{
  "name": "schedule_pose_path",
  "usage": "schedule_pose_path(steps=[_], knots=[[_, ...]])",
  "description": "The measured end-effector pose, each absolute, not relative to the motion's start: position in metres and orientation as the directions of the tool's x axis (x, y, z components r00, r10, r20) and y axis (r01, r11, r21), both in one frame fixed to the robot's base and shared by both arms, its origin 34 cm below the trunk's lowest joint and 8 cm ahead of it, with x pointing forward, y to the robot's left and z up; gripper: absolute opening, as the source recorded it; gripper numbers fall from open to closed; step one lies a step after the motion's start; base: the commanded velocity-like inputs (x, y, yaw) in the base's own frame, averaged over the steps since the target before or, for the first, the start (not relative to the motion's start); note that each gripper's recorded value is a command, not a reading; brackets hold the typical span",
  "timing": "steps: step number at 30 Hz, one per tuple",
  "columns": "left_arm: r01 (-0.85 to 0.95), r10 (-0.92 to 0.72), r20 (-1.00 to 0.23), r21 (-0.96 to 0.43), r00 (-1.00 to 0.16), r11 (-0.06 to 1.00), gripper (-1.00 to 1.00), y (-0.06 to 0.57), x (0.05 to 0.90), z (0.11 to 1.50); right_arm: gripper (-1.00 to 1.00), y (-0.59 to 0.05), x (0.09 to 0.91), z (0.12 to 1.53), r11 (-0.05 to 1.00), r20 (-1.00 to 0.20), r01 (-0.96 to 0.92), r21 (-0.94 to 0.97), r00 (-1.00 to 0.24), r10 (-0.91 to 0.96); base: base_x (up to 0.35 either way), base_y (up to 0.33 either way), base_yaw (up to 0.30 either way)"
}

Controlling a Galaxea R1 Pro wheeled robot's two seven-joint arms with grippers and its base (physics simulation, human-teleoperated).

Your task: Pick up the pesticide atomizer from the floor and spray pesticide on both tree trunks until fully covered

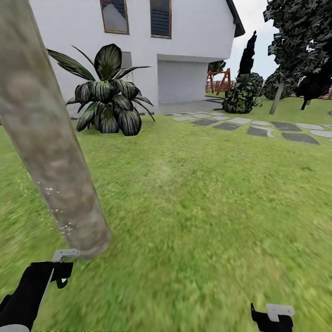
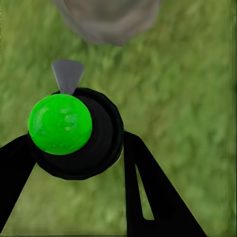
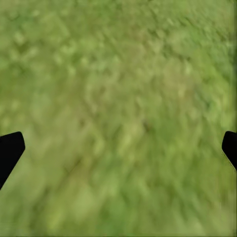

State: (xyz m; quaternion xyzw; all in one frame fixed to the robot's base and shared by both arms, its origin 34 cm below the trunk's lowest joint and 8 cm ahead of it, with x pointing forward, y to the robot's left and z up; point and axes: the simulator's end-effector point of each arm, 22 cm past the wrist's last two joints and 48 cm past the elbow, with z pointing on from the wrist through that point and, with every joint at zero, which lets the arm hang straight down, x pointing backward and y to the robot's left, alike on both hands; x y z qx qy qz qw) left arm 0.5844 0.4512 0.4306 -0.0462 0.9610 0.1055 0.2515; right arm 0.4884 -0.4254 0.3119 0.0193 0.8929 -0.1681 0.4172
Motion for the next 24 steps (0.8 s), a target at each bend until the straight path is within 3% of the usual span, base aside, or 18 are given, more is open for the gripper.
schedule_pose_path(steps=[24], knots=[[-0.146, -0.040, -0.494, 0.177, -0.868, 0.973, -1.00, 0.4523, 0.5842, 0.4308, 1.00, -0.4254, 0.4885, 0.3119, 0.943, -0.752, 0.175, -0.284, -0.651, -0.106, 0.138, -0.259, 0.266]])
